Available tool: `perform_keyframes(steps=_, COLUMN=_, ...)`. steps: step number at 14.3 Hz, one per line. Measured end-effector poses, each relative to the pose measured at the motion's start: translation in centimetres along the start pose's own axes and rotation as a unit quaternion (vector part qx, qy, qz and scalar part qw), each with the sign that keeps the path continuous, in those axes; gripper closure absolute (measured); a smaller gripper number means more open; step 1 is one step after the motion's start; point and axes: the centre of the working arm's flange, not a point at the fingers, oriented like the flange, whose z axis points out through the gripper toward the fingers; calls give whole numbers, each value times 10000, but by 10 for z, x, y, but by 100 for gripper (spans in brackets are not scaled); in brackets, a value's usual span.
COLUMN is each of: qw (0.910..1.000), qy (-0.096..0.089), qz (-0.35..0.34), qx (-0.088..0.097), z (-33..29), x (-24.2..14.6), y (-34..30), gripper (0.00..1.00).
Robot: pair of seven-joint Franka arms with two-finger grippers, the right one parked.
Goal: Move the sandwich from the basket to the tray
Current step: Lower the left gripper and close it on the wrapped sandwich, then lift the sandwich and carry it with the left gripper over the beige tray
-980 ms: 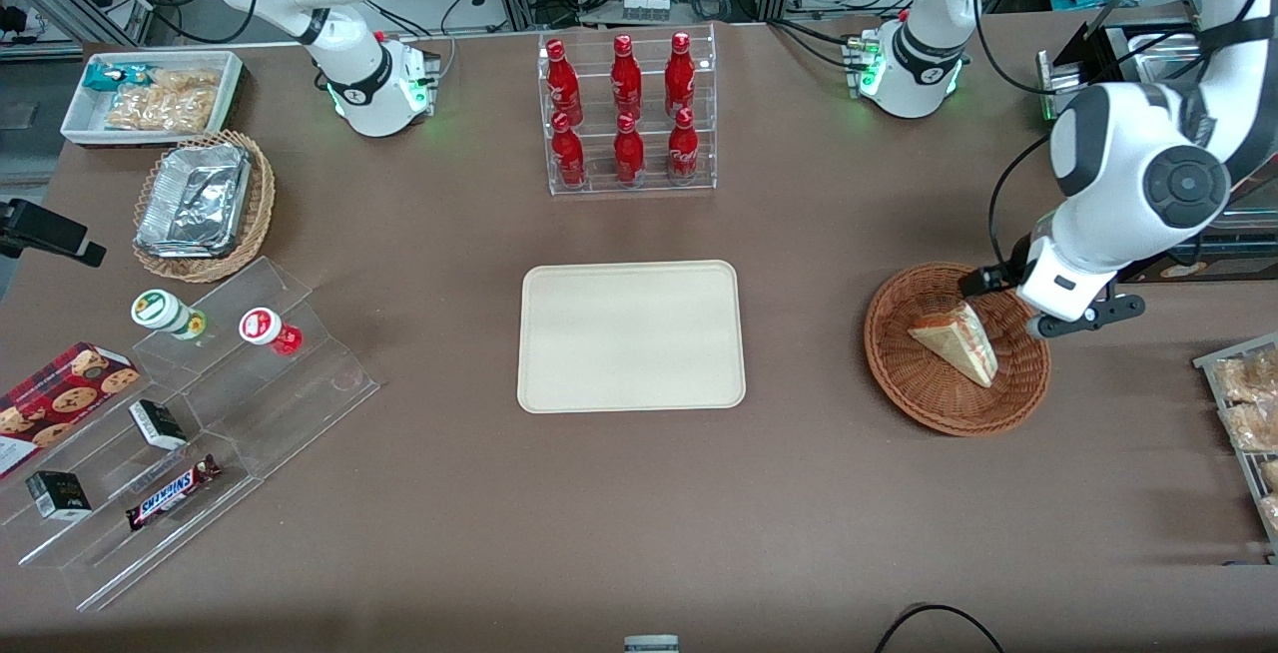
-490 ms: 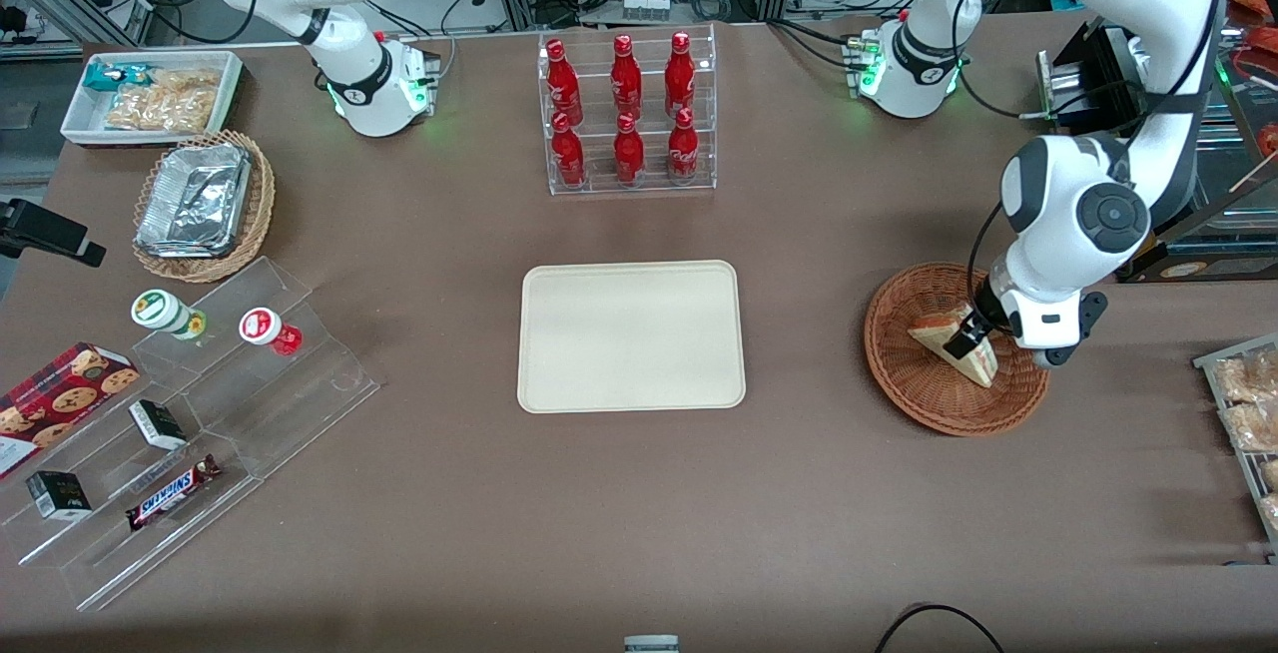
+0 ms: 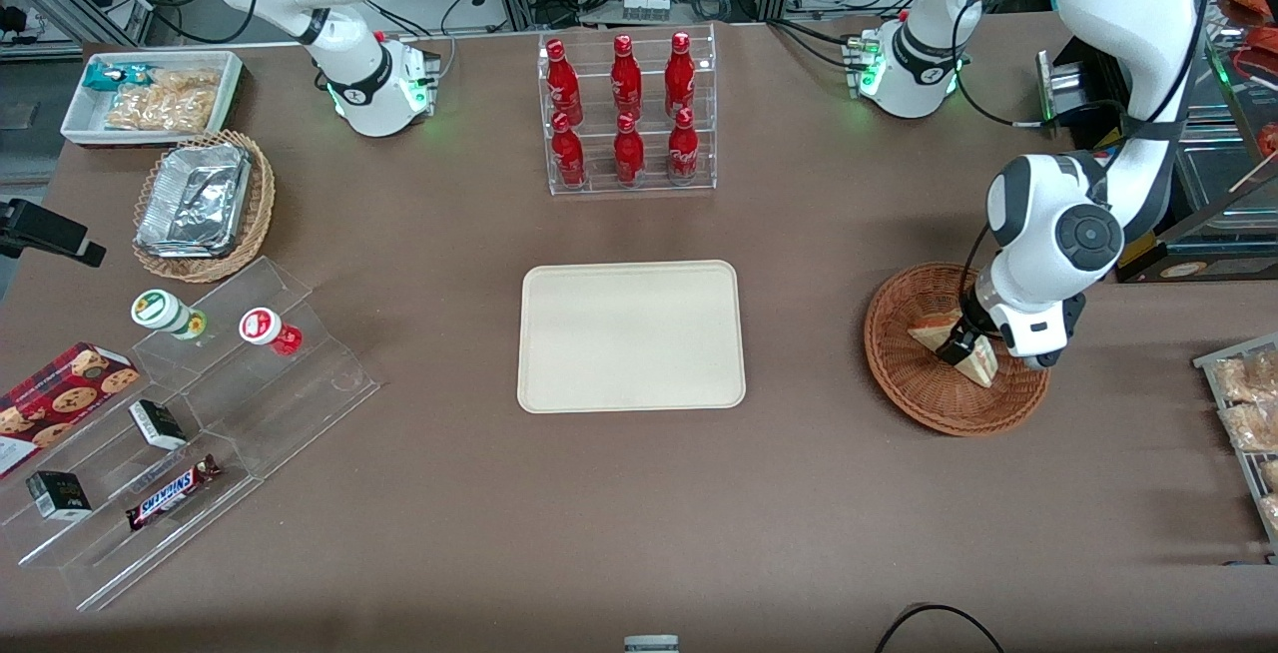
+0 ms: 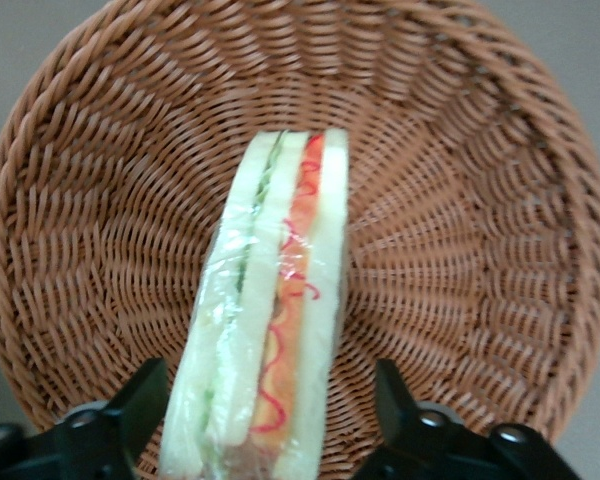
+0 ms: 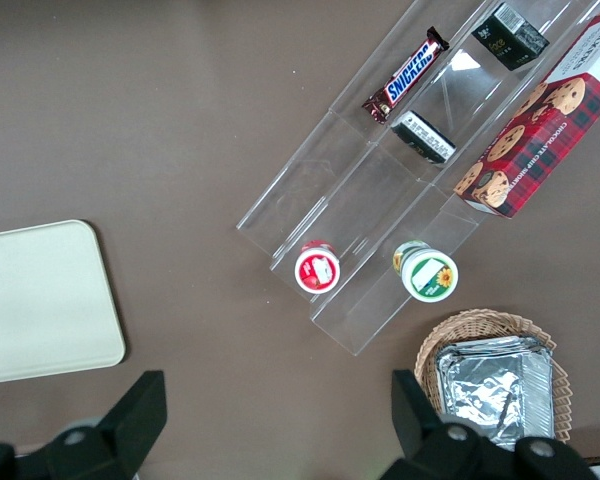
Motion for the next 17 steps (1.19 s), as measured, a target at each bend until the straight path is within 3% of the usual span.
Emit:
perform_keyframes(steps=3, qw=10000, qy=-33, qz=-34, qx=66, z=1, x=-1, y=-2, gripper=49)
perform_keyframes(steps=7, qw=9995, qy=-124, qz=-32, qx=283, z=-23, x=1, y=2, gripper=80)
perform_keyframes(steps=10, qw=9984, qy=-206, qz=143, qx=506, z=-63, x=-11, y=21, gripper=81)
perform_keyframes(steps=13, qw=9949, qy=-213, qz=746, qx=638, z=-89, x=-62, y=53, gripper=81)
perform_keyframes(steps=15, qw=9864, qy=-214, qz=1471, qx=696, z=-89, x=-110, y=70, gripper=81)
perform_keyframes(steps=17, qw=9669, qy=-227, qz=2440, qx=714, z=-84, x=-159, y=88, gripper=85)
